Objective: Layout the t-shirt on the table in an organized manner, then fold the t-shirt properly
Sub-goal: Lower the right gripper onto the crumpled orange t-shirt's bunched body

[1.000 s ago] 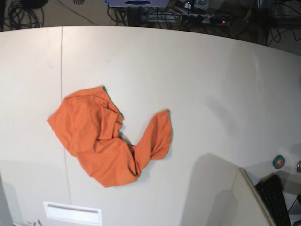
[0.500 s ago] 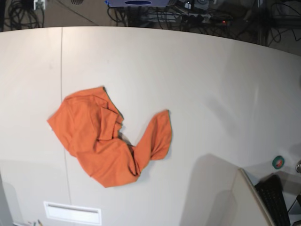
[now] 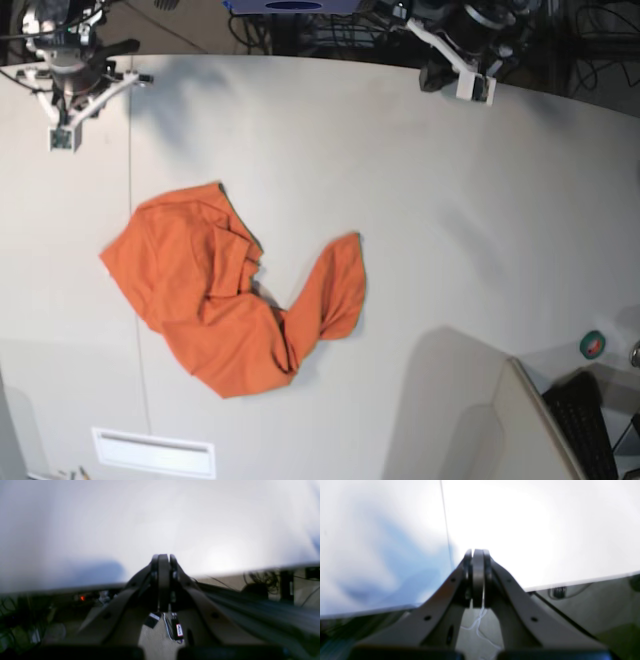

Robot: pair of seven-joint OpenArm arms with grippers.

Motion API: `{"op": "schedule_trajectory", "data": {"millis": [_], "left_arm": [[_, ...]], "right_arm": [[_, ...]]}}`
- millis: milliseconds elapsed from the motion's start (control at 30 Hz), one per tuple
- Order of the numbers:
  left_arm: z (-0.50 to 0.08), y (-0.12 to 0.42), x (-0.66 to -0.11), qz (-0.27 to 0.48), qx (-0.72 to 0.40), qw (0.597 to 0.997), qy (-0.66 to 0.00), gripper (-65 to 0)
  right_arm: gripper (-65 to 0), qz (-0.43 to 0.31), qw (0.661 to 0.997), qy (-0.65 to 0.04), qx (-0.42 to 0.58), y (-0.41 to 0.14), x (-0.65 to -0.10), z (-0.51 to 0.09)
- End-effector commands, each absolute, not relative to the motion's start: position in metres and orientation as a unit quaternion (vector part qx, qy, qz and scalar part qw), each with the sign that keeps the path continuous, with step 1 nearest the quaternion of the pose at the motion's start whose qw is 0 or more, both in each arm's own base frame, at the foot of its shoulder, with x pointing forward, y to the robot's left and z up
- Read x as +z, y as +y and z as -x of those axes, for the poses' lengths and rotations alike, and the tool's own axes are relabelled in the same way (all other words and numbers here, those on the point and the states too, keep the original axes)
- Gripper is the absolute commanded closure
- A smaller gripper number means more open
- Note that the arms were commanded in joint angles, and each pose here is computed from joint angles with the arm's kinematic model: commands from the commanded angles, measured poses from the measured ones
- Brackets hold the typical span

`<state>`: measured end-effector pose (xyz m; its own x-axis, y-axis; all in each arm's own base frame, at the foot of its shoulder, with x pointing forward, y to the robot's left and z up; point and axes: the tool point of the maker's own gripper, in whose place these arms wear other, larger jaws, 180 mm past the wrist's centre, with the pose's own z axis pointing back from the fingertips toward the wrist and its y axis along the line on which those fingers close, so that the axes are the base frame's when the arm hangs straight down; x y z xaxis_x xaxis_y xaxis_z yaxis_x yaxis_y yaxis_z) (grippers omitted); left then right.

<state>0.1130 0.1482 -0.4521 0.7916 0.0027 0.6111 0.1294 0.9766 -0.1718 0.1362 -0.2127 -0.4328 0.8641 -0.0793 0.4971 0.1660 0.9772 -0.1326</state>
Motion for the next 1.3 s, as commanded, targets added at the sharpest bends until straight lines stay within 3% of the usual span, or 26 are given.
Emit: {"op": "schedule_trajectory", "data": {"millis": [0,167,333,467,533,600,700,1000,1167,1267], "left_arm": [[-0.125,0.145,-0.448,0.113,-0.028,0.939,-0.325,0.0],[-0.18,0.14,-0.437,0.129,-0.021,0.933,-0.336,0.0],[-0.223,0.134,-0.428,0.133,-0.021,0.929,-0.345,0.0],[-0.242,0.13,-0.443,0.136,-0.003,0.938,-0.318,0.0],[-0.251,0.128,-0.447,0.139,0.015,0.938,-0.317,0.0],[-0.259,0.131,-0.448,0.142,0.045,0.935,-0.322,0.0],[-0.27,0.136,-0.445,0.146,0.083,0.927,-0.335,-11.8],[-0.297,0.135,-0.456,0.151,0.107,0.926,-0.328,-12.5],[-0.302,0.134,-0.459,0.154,0.116,0.926,-0.325,-12.3],[-0.303,0.132,-0.462,0.154,0.113,0.928,-0.321,-12.3]], "right_arm": [[0.0,0.092,0.958,-0.263,-0.061,-0.216,-0.425,-0.149],[0.0,0.003,0.961,-0.275,-0.011,-0.183,-0.409,-0.207],[-1.1,-0.041,0.955,-0.293,-0.039,-0.183,-0.403,-0.257],[-32.1,-0.063,0.952,-0.29,-0.069,-0.187,-0.412,-0.287],[-40.7,-0.07,0.951,-0.287,-0.087,-0.192,-0.416,-0.297],[-41.0,-0.077,0.95,-0.286,-0.099,-0.195,-0.418,-0.305],[-41.4,-0.088,0.947,-0.283,-0.119,-0.199,-0.424,-0.315],[-41.1,-0.125,0.945,-0.266,-0.142,-0.184,-0.465,-0.327],[-40.8,-0.12,0.946,-0.277,-0.116,-0.177,-0.456,-0.33],[-36.9,-0.107,0.943,-0.303,-0.081,-0.169,-0.438,-0.336]]}}
